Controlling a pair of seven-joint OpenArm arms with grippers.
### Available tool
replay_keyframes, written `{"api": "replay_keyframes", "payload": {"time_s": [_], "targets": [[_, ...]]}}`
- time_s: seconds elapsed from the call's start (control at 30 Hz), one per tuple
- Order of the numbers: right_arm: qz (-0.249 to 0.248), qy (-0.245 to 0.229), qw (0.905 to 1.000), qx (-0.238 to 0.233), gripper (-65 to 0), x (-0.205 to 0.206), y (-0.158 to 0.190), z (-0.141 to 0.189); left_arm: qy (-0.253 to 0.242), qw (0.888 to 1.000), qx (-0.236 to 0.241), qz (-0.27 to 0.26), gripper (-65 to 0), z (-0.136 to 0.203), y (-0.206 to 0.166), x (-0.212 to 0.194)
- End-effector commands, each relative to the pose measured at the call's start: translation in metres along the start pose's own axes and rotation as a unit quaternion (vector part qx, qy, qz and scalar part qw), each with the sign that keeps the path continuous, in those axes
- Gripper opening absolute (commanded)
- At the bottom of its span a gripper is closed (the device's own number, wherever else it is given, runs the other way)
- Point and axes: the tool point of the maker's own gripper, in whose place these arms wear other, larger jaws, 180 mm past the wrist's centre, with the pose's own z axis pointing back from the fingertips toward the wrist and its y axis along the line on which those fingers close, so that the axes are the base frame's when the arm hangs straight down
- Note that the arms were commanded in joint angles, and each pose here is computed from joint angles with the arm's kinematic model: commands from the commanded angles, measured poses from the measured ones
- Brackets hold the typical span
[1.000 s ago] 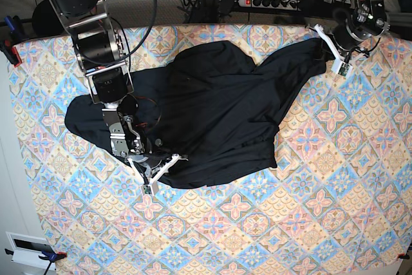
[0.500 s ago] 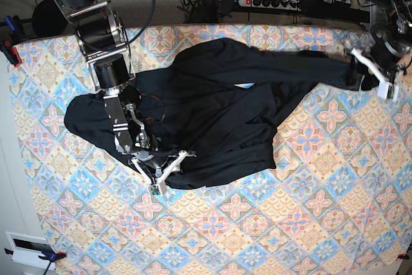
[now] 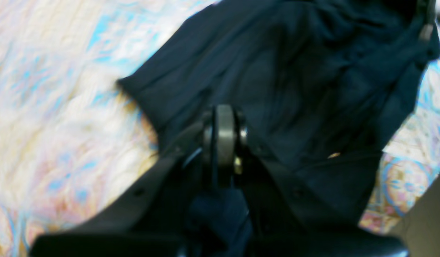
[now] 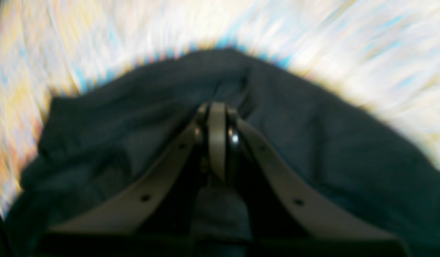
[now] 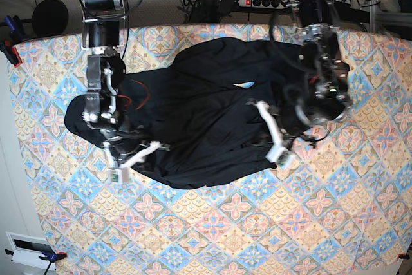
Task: Layout the t-shirt on the table in an organized manner, then fold the t-shirt properly
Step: 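Release the left gripper and move it onto the shirt center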
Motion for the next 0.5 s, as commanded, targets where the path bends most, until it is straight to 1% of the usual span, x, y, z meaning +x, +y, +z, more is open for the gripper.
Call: {"api": "replay_keyframes", "payload": {"time_s": [0.0,0.07,0.13,0.23,0.37,0.47], "targets": [[-0.009,-0.022,0.9996,-0.014,-65.0,0.013,-0.014,0.009,-0.024,0.999,0.006,-0.021,-65.0,-0.001,-0.004,0.021],[-0.027,-0.034,0.9983,-0.038,-65.0,0.012,-0.035,0.022,-0.025,0.999,0.004,-0.041,-65.0,-0.013,-0.017,0.027],[-0.043,-0.036,0.9966,-0.061,-65.0,0.006,-0.053,0.033,-0.018,0.998,0.007,-0.055,-65.0,-0.029,-0.024,0.025],[-0.053,-0.029,0.9948,-0.082,-65.0,-0.007,-0.072,0.042,0.003,0.998,0.016,-0.055,-65.0,-0.056,-0.023,0.006],[-0.048,-0.013,0.9947,-0.09,-65.0,-0.02,-0.08,0.049,0.027,0.998,0.02,-0.043,-65.0,-0.088,-0.013,-0.019],[-0.05,-0.005,0.9944,-0.093,-65.0,-0.031,-0.081,0.051,0.054,0.998,0.017,-0.036,-65.0,-0.102,-0.007,-0.042]]}}
